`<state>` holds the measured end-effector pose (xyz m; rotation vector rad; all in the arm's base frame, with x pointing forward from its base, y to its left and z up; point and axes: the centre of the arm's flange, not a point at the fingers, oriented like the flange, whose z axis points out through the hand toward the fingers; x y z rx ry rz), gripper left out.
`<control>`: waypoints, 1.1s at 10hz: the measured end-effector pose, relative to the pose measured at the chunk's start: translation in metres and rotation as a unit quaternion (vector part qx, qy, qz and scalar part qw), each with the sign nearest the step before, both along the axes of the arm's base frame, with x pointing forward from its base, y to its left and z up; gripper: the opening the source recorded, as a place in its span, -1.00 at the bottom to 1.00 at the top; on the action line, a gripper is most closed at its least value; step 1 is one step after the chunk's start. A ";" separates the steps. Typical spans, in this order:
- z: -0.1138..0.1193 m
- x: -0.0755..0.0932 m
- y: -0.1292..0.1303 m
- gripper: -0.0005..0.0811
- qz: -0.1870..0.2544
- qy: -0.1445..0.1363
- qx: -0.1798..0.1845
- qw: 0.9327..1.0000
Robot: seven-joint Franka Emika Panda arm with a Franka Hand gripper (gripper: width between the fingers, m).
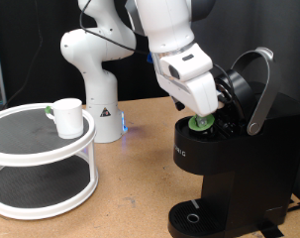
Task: Make a cup of coffee with the keurig machine
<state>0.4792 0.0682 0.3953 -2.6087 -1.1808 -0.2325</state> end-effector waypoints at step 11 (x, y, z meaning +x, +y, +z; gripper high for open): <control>0.012 -0.014 -0.036 0.99 -0.032 -0.080 0.070 0.994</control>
